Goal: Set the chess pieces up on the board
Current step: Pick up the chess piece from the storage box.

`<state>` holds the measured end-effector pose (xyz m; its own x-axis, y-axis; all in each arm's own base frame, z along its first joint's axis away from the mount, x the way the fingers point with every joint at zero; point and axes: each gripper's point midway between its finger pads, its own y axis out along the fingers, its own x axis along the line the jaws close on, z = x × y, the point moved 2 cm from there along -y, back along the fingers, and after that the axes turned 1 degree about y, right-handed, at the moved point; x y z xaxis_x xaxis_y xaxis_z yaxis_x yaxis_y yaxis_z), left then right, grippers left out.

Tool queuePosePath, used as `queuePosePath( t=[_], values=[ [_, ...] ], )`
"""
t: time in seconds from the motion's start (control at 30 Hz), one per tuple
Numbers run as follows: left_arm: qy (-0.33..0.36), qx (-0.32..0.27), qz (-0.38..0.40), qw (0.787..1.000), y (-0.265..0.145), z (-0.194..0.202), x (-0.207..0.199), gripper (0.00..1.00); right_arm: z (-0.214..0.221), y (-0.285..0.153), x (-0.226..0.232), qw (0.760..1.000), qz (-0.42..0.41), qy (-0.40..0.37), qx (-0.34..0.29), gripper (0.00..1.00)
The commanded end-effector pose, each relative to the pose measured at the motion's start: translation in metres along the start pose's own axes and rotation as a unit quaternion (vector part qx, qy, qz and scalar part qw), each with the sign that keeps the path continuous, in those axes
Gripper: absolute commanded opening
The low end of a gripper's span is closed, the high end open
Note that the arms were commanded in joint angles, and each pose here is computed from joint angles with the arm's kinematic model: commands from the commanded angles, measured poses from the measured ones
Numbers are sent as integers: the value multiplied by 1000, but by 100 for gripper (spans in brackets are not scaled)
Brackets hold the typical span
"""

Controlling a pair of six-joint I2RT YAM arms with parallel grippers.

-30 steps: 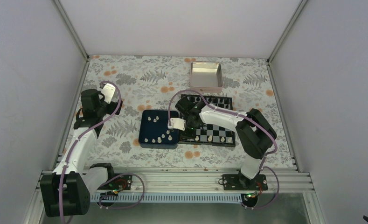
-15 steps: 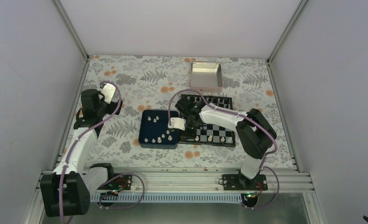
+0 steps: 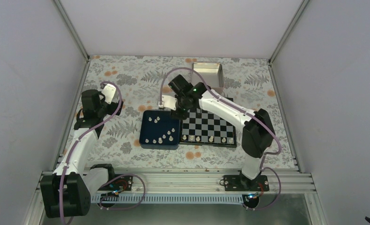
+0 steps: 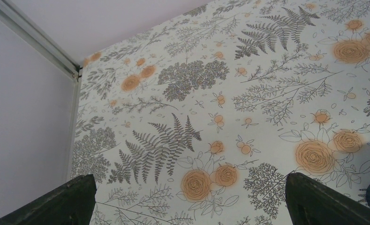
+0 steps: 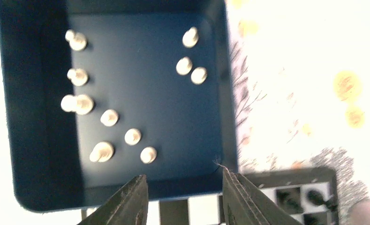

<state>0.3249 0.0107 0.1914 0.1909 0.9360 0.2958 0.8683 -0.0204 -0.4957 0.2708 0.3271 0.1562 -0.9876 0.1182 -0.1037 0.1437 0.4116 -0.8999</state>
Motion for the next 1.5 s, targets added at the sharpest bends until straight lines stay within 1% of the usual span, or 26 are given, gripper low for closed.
queuePosePath(
  t=[0.0,0.2,0.4,0.63,0.8,0.93,1.07,1.23,1.37,1.47],
  values=[
    [-4,-14,-4,1000,-2,-4,2,100,-17,11,-11,1000,-7,-11,1,43],
    [-5,-13,-3,1000,-2,-4,2,100,-40,47,-21,1000,-10,-25,14,43],
    [-4,-15,-1,1000,-2,-4,1,100,-56,72,-24,999,-14,-41,13,42],
    [-3,-15,1,1000,-2,-3,0,100,-58,99,-19,998,-32,-50,22,42],
    [-3,-16,4,1000,-2,-3,0,100,-58,108,-16,998,-40,-52,23,42],
    [-4,-19,2,1000,-4,-4,0,100,-53,117,-17,997,-33,-52,41,41],
    [-4,-20,4,1000,-5,-4,0,100,-50,107,-14,997,-34,-48,46,40],
    [-5,-20,4,1000,-5,-5,0,100,-29,88,5,996,-52,-46,57,36],
    [-5,-20,5,1000,-5,-5,0,100,-12,71,23,995,-70,-38,62,36],
    [-5,-18,4,1000,-4,-4,0,100,-8,59,34,995,-78,-40,54,36]
  ],
)
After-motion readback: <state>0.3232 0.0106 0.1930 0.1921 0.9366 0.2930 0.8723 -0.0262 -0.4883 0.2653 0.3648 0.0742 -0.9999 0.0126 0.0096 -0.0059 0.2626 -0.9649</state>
